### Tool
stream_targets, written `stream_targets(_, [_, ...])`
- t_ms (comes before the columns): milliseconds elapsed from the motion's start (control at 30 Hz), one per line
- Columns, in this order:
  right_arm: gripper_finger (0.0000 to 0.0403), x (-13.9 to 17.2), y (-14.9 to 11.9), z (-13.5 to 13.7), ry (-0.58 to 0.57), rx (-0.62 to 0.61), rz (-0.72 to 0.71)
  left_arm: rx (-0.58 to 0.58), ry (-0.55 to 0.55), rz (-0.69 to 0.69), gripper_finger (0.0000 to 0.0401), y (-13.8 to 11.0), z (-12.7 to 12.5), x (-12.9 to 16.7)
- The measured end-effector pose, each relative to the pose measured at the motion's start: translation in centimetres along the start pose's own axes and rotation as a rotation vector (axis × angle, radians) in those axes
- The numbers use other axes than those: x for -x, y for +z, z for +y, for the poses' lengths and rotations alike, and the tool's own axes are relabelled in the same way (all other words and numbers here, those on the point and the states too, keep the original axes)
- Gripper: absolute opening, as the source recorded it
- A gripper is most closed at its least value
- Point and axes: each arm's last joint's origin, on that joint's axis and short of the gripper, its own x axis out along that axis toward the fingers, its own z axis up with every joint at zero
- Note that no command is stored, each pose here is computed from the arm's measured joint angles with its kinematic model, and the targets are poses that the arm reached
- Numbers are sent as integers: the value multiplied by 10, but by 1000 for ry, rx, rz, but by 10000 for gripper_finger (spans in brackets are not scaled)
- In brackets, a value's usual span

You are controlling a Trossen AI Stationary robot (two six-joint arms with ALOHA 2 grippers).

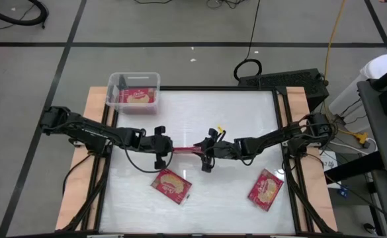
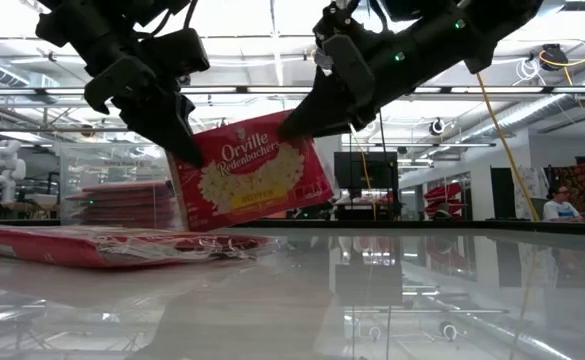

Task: Sort popcorn bags into baskets
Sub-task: Put the red popcorn bag into the transparent container

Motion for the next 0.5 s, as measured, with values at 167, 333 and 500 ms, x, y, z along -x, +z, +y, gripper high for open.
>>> stream_targets(167, [74, 1, -3, 1, 4, 5, 9, 10, -1, -11, 48, 1, 0, 0])
stream_targets(333, [7, 3, -12, 2, 12, 4, 22, 34, 3, -26, 64, 3, 0, 0])
stream_targets(500, [11, 5, -20, 2, 33, -32, 24, 37, 8, -25, 85, 2, 0, 0])
